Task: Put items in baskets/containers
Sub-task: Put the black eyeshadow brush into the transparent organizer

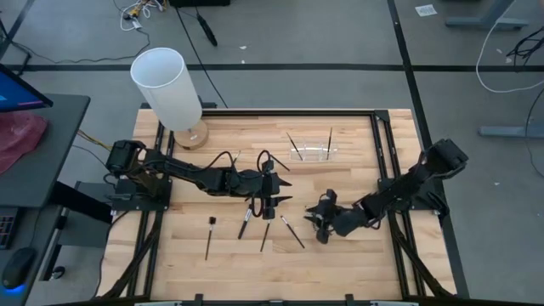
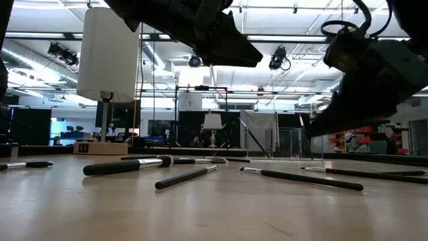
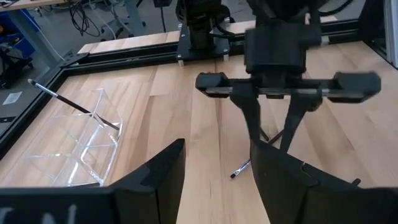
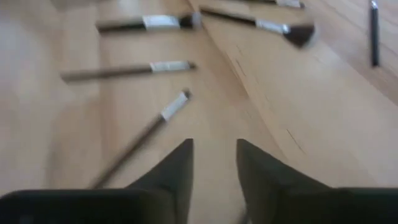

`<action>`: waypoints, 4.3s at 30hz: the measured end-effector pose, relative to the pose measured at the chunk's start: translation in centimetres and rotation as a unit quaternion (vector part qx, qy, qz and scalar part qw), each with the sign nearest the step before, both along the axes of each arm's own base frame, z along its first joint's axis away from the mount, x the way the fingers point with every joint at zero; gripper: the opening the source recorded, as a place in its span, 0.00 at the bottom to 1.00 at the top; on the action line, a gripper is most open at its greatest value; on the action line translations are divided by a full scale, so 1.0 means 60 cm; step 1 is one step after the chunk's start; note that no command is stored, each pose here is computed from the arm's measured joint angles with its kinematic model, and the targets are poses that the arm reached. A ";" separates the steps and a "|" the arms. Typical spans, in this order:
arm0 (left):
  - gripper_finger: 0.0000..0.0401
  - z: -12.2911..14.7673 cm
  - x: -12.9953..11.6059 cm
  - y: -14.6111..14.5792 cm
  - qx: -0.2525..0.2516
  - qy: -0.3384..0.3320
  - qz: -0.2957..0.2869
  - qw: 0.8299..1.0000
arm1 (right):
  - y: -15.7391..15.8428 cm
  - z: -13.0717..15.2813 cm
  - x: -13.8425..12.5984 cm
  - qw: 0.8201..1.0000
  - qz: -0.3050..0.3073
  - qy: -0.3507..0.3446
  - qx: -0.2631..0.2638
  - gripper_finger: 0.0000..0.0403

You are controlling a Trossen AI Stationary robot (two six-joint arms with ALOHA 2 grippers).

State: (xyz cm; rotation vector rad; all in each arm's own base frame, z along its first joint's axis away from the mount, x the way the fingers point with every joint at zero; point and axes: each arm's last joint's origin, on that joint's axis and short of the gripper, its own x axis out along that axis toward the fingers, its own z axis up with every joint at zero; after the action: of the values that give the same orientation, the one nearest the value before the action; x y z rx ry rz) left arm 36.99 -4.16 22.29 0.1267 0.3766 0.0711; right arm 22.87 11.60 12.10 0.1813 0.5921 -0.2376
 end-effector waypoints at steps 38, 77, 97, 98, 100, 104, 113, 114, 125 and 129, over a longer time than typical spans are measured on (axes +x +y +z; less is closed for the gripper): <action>0.46 -0.002 0.000 -0.001 -0.001 0.004 -0.004 1.000 | -0.006 -0.090 -0.017 0.993 -0.053 0.081 -0.068 0.03; 0.46 0.019 0.030 -0.028 0.012 -0.189 -0.192 0.963 | 0.004 0.207 0.043 0.807 0.161 -0.510 -0.249 0.01; 0.29 0.047 0.024 -0.046 -0.018 -0.268 -0.193 0.944 | 0.021 0.195 0.095 0.794 0.188 -0.497 -0.297 0.01; 0.26 0.047 0.024 -0.046 -0.018 -0.267 -0.194 0.944 | 0.021 0.195 0.095 0.794 0.188 -0.496 -0.297 0.01; 0.21 0.045 0.024 -0.046 -0.018 -0.262 -0.194 0.945 | 0.023 0.195 0.094 0.795 0.189 -0.495 -0.295 0.01; 0.08 0.040 0.024 -0.048 -0.009 -0.248 -0.213 0.945 | 0.028 0.191 0.093 0.813 0.168 -0.479 -0.285 0.03; 0.03 0.027 0.024 -0.060 0.020 -0.211 -0.190 0.959 | 0.034 0.179 0.095 0.849 0.158 -0.444 -0.238 0.15; 0.03 0.023 0.024 -0.061 0.025 -0.201 -0.179 0.963 | 0.036 0.177 0.094 0.853 0.153 -0.438 -0.238 0.16; 0.04 -0.024 0.022 -0.027 0.062 -0.044 0.008 0.997 | 0.070 0.160 0.049 0.927 -0.047 -0.236 -0.289 0.35; 0.03 -0.035 0.021 -0.007 0.040 -0.011 0.030 0.999 | 0.065 0.158 0.043 0.937 -0.071 -0.219 -0.262 0.40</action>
State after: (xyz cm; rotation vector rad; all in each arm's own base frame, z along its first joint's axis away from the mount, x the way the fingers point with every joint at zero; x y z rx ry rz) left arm 38.23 -4.58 20.18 0.1932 0.3547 0.1470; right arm 25.45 15.52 21.60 -0.2391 0.0565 -0.4723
